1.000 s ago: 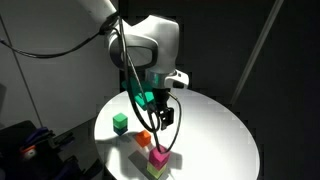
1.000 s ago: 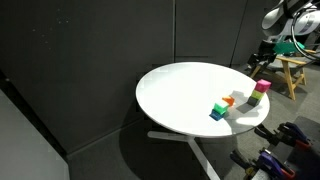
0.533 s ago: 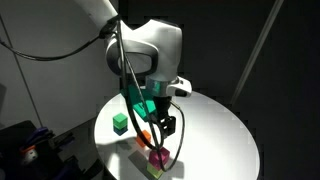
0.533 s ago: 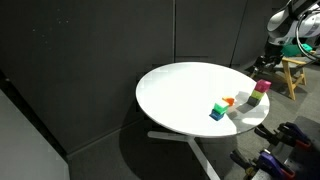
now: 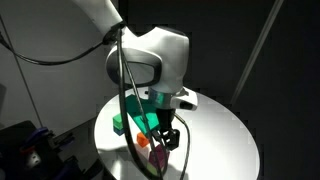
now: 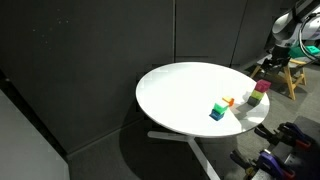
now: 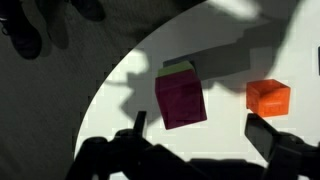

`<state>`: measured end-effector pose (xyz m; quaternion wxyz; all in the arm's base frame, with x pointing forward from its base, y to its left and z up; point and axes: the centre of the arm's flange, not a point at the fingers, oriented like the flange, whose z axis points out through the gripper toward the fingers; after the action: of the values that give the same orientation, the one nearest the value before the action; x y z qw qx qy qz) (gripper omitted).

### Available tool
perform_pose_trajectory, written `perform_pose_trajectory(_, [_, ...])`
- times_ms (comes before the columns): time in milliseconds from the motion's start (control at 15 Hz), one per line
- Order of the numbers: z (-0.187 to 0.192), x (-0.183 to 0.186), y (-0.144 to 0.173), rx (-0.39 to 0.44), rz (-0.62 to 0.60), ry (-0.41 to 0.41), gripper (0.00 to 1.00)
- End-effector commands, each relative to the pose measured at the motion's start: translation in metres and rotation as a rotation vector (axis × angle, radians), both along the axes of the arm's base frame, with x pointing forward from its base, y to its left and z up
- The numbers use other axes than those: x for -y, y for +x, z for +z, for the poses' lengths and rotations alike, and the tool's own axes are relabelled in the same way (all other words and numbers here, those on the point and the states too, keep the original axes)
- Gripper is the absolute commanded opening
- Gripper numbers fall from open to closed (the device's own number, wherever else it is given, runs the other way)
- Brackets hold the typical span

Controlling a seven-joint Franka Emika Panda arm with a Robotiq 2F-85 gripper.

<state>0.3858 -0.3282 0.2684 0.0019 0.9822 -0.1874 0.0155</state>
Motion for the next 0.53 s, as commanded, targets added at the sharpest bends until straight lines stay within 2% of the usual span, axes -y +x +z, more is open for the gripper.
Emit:
perform_pose_trajectory(0, [-0.0011,0.0014,-0.0012,-0.002,-0.003,0.001,1.00])
perform_pose_trajectory(467, [-0.0018,0.0032,-0.0013,-0.004,-0.002,0.003,1.00])
